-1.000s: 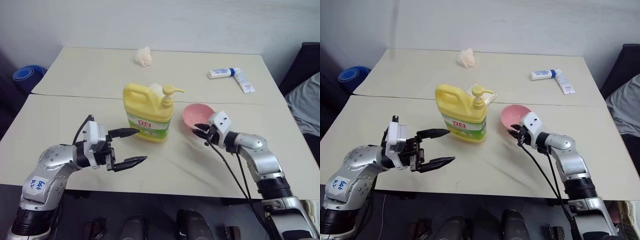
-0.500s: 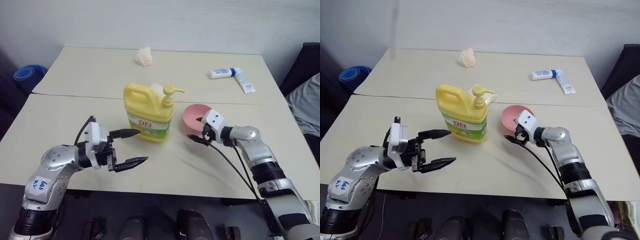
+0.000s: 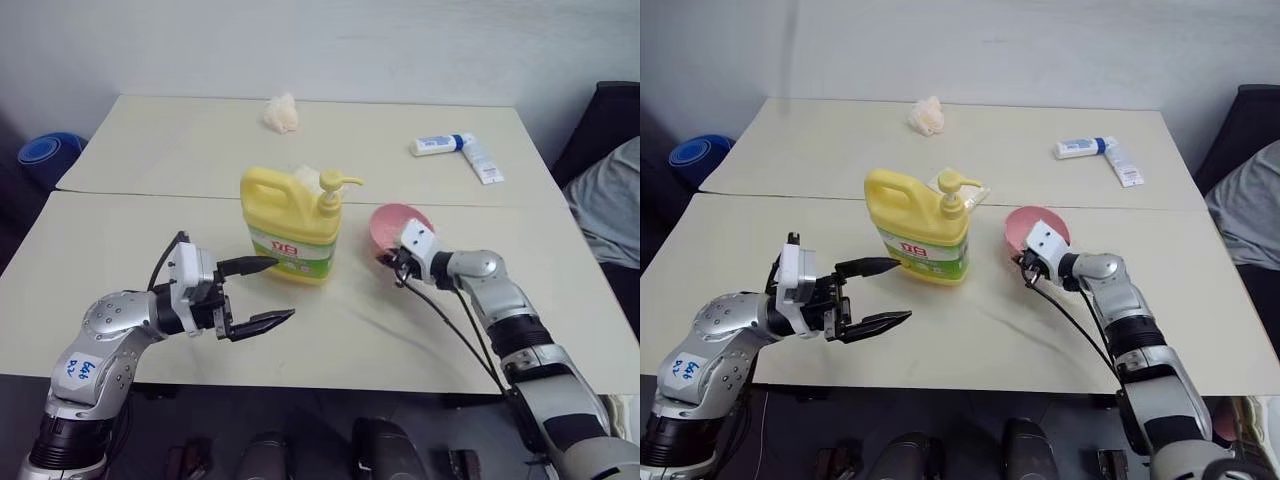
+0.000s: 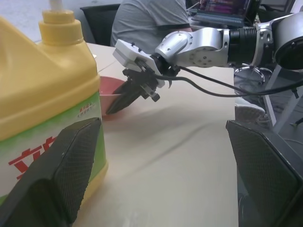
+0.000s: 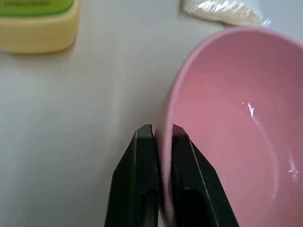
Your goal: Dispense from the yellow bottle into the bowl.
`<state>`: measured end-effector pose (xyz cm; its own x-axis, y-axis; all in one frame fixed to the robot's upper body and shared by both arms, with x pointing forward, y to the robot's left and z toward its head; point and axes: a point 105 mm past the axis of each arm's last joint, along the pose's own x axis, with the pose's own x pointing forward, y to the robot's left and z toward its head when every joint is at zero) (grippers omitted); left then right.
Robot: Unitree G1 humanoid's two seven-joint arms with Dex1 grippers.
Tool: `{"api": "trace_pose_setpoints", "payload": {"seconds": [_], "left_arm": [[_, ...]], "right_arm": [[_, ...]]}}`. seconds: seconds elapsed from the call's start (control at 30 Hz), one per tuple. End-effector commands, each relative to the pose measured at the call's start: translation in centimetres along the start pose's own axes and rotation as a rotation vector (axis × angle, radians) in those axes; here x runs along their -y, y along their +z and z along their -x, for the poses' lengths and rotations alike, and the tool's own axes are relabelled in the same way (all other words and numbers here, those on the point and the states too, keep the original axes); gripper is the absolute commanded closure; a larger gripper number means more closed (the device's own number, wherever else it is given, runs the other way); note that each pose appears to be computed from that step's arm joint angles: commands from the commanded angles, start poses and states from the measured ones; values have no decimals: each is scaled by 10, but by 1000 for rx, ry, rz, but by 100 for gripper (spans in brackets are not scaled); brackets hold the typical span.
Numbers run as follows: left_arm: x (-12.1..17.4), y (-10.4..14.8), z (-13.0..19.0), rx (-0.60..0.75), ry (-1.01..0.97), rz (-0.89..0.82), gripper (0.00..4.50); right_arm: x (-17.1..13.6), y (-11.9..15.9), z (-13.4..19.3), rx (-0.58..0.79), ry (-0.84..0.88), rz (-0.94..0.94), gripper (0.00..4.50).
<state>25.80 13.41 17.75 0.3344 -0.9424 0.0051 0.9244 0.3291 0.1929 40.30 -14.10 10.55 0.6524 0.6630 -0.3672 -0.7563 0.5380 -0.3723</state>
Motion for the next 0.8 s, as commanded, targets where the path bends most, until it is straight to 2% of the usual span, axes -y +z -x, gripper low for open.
{"api": "trace_pose_setpoints", "payload": {"seconds": [0.03,0.17,0.23,0.27,0.4,0.5,0.67,0.73,0.8], "left_arm": [[-2,14,-2,30,-4,-51,0],[-3,44,-3,93,-43,-27,0],[-5,67,-2,118,-76,-39,0],[-8,81,-3,140,-81,-64,19],[-21,125,-13,207,-80,-148,121],[-38,145,-30,181,-65,-215,219],[-55,155,-52,171,-70,-258,378],[-60,151,-63,150,-85,-285,443],[-63,145,-72,123,-92,-315,447]], "right_arm": [[3,13,7,42,25,16,446],[3,40,30,90,104,95,446],[3,56,47,78,147,183,446],[2,65,55,68,165,230,449],[-2,98,80,62,219,328,450],[-12,126,96,68,295,369,450],[-22,143,102,73,348,393,450],[-26,150,101,86,365,408,450],[-30,156,101,99,385,412,450]]}}
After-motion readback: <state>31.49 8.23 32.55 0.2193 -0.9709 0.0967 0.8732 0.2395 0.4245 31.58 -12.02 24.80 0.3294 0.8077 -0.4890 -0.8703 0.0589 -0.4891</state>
